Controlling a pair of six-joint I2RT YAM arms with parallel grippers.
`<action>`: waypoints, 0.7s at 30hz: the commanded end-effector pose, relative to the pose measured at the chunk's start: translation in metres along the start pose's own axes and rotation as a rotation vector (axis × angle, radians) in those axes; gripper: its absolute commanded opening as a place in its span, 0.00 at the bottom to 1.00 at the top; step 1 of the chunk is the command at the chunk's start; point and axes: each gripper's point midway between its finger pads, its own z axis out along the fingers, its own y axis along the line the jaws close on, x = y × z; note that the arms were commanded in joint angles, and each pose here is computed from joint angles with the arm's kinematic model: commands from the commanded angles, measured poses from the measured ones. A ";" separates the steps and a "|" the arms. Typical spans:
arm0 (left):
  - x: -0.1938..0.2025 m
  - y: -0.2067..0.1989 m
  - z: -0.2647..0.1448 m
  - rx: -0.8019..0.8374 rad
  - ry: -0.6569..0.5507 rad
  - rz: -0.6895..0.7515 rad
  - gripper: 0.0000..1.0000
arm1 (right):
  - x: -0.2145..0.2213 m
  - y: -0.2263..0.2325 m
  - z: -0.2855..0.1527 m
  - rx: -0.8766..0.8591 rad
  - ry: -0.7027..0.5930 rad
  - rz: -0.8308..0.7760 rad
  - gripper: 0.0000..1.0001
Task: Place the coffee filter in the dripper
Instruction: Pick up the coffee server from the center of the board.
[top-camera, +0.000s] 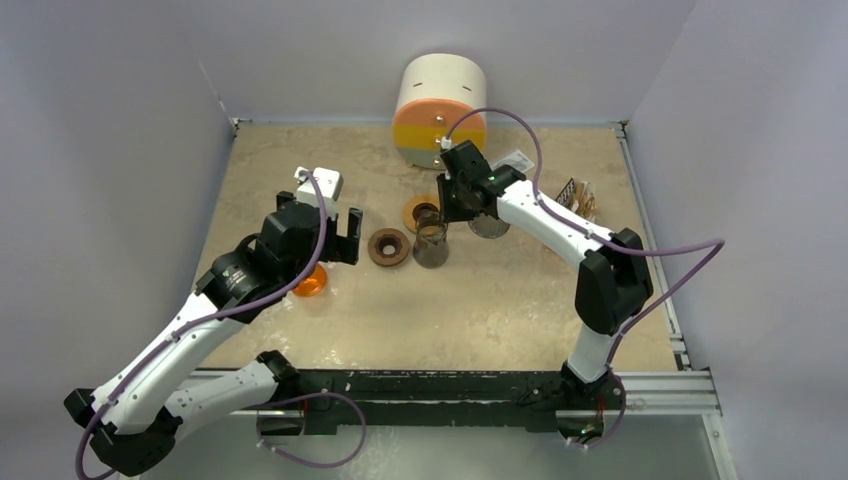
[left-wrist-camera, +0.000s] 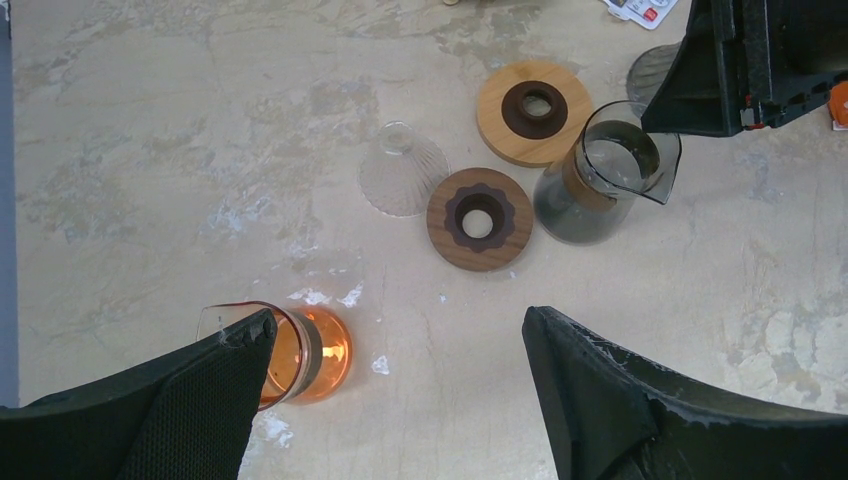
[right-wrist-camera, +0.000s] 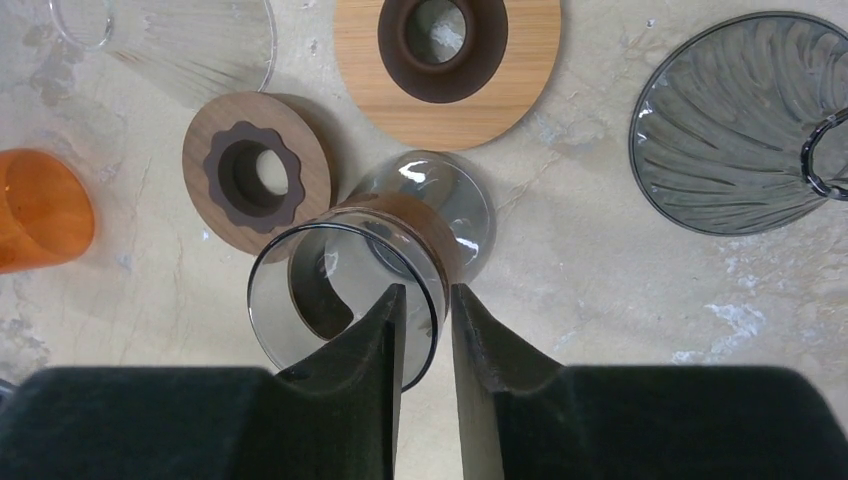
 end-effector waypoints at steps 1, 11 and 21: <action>-0.009 0.003 -0.002 -0.005 -0.042 -0.007 0.92 | -0.013 0.004 -0.009 0.025 -0.036 -0.018 0.25; -0.010 0.004 -0.005 -0.005 -0.050 -0.008 0.92 | -0.007 0.004 -0.004 0.079 -0.011 -0.069 0.22; -0.011 0.004 -0.006 -0.001 -0.055 -0.010 0.92 | -0.002 0.003 -0.002 0.120 0.005 -0.108 0.14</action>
